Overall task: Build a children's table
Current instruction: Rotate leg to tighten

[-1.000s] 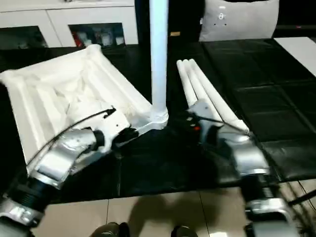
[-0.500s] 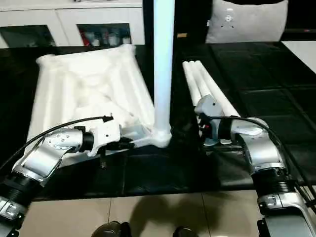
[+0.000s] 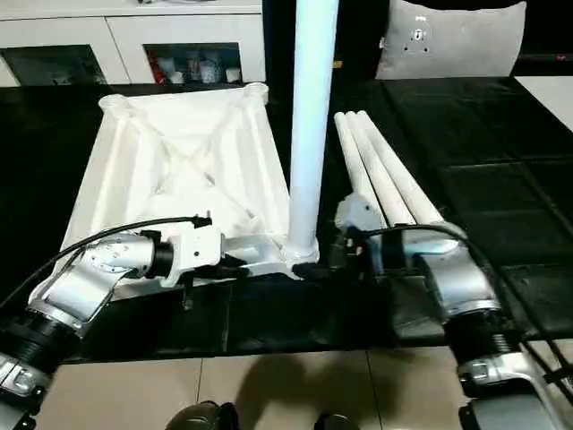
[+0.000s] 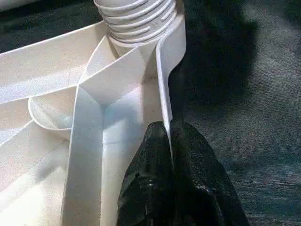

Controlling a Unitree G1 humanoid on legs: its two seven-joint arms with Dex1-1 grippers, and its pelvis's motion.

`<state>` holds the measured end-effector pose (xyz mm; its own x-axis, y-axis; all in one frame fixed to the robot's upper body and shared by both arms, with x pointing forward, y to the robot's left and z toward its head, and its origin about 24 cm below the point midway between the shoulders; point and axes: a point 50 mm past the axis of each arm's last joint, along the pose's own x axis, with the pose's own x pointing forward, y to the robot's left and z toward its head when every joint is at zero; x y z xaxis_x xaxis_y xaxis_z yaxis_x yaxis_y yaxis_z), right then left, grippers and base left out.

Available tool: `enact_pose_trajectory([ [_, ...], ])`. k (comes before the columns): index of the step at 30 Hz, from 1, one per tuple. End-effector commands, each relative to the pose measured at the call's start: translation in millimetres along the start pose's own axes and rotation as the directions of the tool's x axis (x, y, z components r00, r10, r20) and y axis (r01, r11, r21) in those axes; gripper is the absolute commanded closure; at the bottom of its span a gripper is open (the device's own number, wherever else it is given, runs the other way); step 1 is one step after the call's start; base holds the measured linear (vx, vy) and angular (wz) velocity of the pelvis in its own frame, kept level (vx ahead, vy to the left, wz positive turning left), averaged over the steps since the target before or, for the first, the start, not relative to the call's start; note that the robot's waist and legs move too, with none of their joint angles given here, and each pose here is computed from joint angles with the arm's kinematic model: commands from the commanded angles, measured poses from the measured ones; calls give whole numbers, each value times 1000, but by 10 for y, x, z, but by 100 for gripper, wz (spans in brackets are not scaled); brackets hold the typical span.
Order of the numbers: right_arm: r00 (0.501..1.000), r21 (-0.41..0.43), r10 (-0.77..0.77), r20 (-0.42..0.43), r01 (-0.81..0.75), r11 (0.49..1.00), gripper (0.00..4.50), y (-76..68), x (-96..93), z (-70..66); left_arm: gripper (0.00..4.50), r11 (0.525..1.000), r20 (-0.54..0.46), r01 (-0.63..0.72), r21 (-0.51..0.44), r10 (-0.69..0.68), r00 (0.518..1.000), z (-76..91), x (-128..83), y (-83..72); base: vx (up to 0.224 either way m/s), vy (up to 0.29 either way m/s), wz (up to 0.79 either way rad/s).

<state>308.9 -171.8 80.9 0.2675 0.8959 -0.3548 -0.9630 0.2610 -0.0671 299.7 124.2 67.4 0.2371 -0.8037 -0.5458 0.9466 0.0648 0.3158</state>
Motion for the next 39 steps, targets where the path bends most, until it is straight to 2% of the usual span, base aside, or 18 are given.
enact_pose_trajectory([
  [1, 1000, 19, -4, 10, 4, 1000, 56, -21, -9, 15, 450, 996, -2, 80, 32, -80, 997, 18, 84, -88, 0, 0, 0],
  [5, 1000, 33, 1, 14, -1, 999, 101, -21, -8, 0, 450, 996, 7, 82, 30, -82, 997, 26, 88, -85, 0, 0, 0],
  [7, 1000, 39, 3, 15, -4, 999, 101, -17, -4, -8, 450, 996, 11, 82, 29, -82, 997, 31, 91, -83, 0, 0, 0],
  [10, 1000, 51, 11, 22, -12, 999, 144, -3, 11, -13, 450, 996, 16, 85, 25, -85, 996, 33, 93, -86, 0, 0, 0],
  [13, 999, 63, 21, 28, -23, 998, 151, 11, 23, -18, 450, 996, 16, 88, 23, -88, 996, 29, 93, -90, 0, 0, 0],
  [15, 999, 83, 33, 37, -36, 996, 178, 35, 34, -30, 450, 996, 22, 89, 12, -89, 996, 29, 93, -96, 0, 0, 0],
  [21, 998, 122, 57, 35, -61, 991, 190, 127, 104, -92, 450, 997, 33, 76, -16, -76, 997, 28, 89, -104, 0, 0, 0],
  [26, 999, 197, -52, 16, 48, 979, 209, 129, 275, -133, 450, 996, 57, 11, -86, -6, 998, 76, 113, -89, 0, 0, 0],
  [29, 978, 278, -203, 46, 182, 943, 213, 89, 507, -68, 450, 974, 69, -116, -195, 131, 989, 189, 190, -51, 0, 0, 0],
  [30, 977, 280, -206, 46, 186, 942, 213, 87, 512, -66, 450, 973, 69, -118, -198, 134, 989, 192, 192, -51, 0, 0, 0],
  [31, 954, 340, -296, 51, 262, 903, 213, 41, 628, -23, 450, 949, 65, -181, -258, 204, 977, 251, 249, -50, 0, 0, 0],
  [33, 931, 387, -363, 46, 318, 865, 215, 6, 720, 9, 450, 923, 59, -231, -308, 261, 964, 313, 311, -53, 0, 0, 0],
  [37, 881, 450, -472, -8, 425, 785, 215, -43, 898, 24, 450, 844, 30, -368, -389, 411, 911, 486, 513, -22, 0, 0, 0],
  [38, 860, 463, -509, -47, 470, 752, 216, -51, 949, 8, 450, 820, 37, -391, -417, 445, 895, 579, 598, -13, 0, 0, 0],
  [39, 852, 457, -520, -61, 487, 744, 216, -51, 966, 4, 450, 817, 38, -396, -420, 452, 891, 618, 633, -12, 0, 0, 0],
])
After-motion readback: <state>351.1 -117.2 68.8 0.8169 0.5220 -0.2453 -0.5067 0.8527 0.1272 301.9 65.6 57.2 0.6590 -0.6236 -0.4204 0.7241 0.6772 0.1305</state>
